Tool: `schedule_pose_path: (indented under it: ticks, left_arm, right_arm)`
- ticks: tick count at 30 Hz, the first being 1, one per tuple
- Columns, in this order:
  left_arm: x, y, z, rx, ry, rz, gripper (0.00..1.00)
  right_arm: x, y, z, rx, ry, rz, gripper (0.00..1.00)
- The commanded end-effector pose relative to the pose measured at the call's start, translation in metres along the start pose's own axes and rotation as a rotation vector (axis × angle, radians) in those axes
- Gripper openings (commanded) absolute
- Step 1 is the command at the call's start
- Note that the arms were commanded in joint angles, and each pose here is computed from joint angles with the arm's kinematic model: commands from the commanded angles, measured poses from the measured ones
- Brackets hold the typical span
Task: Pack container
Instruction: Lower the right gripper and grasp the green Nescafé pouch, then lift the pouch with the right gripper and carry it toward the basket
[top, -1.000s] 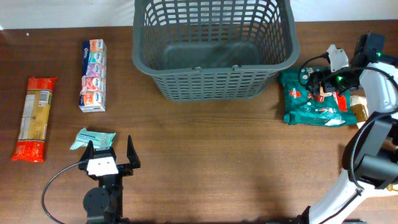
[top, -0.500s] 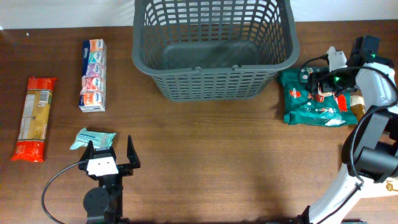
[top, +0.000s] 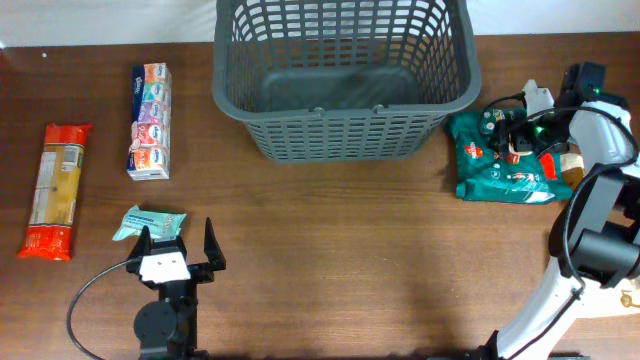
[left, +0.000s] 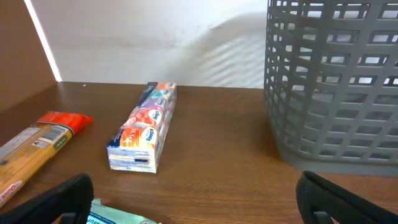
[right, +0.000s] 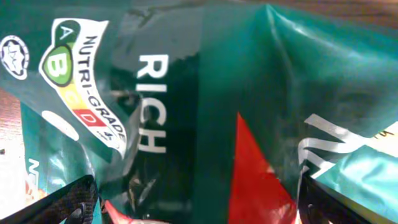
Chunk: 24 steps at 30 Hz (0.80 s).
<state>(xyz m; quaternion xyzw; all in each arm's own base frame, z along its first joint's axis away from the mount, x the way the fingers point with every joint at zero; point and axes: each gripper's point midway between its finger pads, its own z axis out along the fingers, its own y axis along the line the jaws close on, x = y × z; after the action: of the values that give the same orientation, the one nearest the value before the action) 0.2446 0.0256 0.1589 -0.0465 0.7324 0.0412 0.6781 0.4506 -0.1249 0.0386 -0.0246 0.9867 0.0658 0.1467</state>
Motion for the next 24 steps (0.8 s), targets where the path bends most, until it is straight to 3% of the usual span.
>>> schedule_pose_path:
  ticks: [1, 11, 12, 14, 15, 18, 19, 24]
  left_arm:
    - [0.0015, -0.0026, 0.0, 0.014, -0.002, -0.01, 0.99]
    - [0.0014, -0.0026, 0.0, 0.014, -0.002, -0.01, 0.99]
    - [0.0014, -0.0027, 0.0, 0.014, -0.002, -0.01, 0.99]
    - [0.0014, -0.0027, 0.0, 0.014, -0.002, -0.01, 0.99]
    - [0.0016, -0.0026, 0.0, 0.014, -0.001, -0.01, 0.99]
    - [0.0015, -0.0025, 0.0, 0.013, -0.002, -0.01, 0.99]
    - [0.0014, -0.0027, 0.0, 0.014, -0.002, -0.01, 0.99]
    - [0.0014, -0.0025, 0.0, 0.013, -0.002, -0.01, 0.99]
  right_arm:
    - [0.0288, 0.0, 0.0379, -0.033, 0.11, 0.047, 0.99]
    - [0.0292, 0.0023, 0.0403, -0.049, 0.11, 0.05, 0.99]
    - [0.0289, 0.0028, 0.0403, -0.053, 0.109, 0.05, 0.95]
    - [0.0287, 0.0033, 0.0403, -0.056, 0.108, 0.05, 0.65]
    - [0.0286, 0.0036, 0.0403, -0.057, 0.107, 0.05, 0.42]
    - [0.0278, 0.0052, 0.0402, -0.066, 0.103, 0.055, 0.08]
    - [0.0274, 0.0049, 0.0403, -0.065, 0.102, 0.065, 0.04]
    - [0.0252, 0.004, 0.0406, -0.06, 0.093, 0.09, 0.04]
